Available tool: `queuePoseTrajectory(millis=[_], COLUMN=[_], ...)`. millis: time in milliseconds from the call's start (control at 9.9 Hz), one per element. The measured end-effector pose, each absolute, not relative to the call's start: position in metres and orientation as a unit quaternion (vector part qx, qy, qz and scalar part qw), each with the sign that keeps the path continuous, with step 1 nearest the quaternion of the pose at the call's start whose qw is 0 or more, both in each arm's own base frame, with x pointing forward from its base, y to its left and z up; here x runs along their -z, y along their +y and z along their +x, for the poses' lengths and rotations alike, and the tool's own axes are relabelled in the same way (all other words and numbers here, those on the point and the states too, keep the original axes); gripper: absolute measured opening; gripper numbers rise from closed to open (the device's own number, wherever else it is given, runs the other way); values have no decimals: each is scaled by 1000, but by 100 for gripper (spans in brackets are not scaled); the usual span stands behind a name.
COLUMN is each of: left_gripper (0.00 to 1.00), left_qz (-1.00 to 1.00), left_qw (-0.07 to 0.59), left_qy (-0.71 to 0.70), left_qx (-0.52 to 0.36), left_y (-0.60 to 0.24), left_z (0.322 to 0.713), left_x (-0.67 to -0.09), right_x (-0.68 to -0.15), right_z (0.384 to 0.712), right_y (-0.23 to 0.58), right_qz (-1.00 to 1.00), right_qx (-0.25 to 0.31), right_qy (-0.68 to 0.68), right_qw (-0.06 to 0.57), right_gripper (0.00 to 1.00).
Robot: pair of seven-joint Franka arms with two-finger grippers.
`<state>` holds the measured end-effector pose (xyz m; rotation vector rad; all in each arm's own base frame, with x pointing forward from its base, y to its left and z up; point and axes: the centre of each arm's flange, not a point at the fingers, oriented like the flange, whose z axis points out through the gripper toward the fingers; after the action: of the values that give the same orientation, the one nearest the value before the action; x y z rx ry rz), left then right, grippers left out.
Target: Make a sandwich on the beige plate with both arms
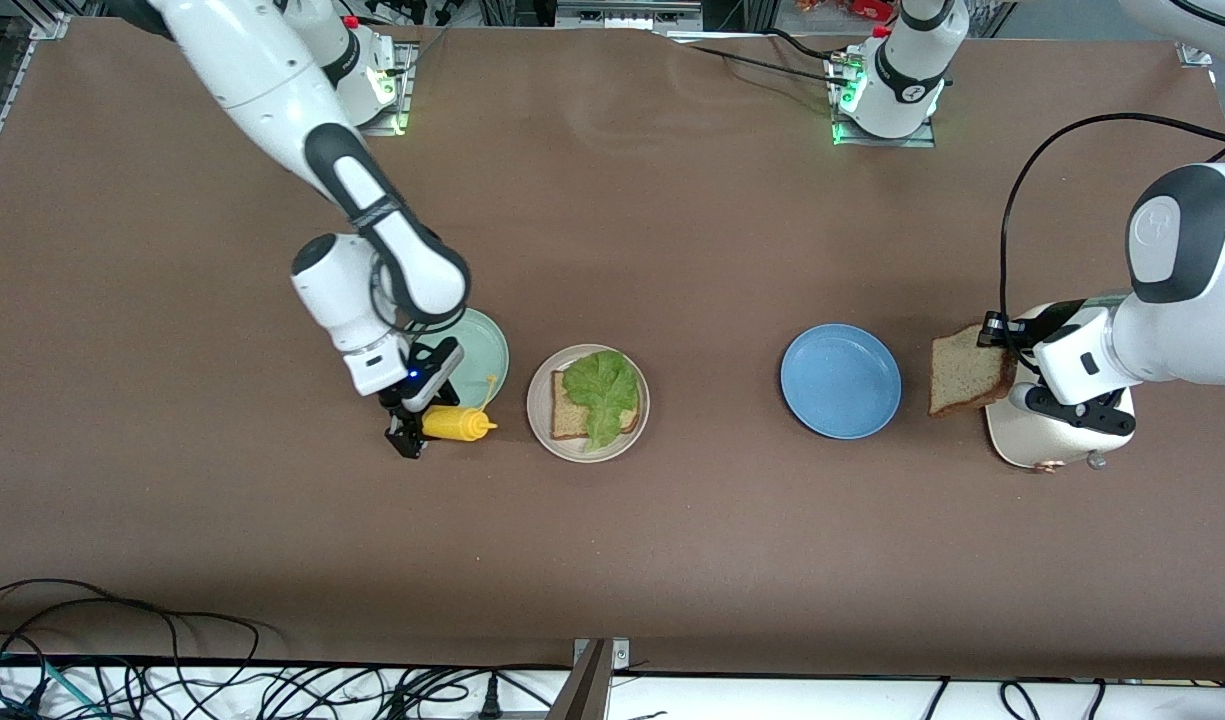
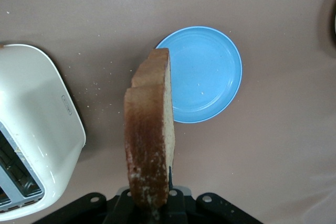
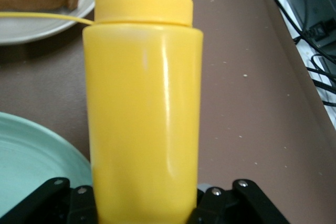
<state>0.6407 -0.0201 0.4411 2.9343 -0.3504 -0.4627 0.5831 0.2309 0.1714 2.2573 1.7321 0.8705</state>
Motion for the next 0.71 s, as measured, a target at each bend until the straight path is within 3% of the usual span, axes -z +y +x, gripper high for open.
queuePoseTrajectory(millis=[707], left_gripper=[10], left_qz=[978], left_qw=[75], left_qy=[-117], left_qx=[154], left_y=[-20], left_z=[641], left_x=[-441], right_x=[-151], right_z=[544], right_y=[281], right_qz=[661], right_qx=[-250], right_qy=[669], right_qw=[231], right_gripper=[5])
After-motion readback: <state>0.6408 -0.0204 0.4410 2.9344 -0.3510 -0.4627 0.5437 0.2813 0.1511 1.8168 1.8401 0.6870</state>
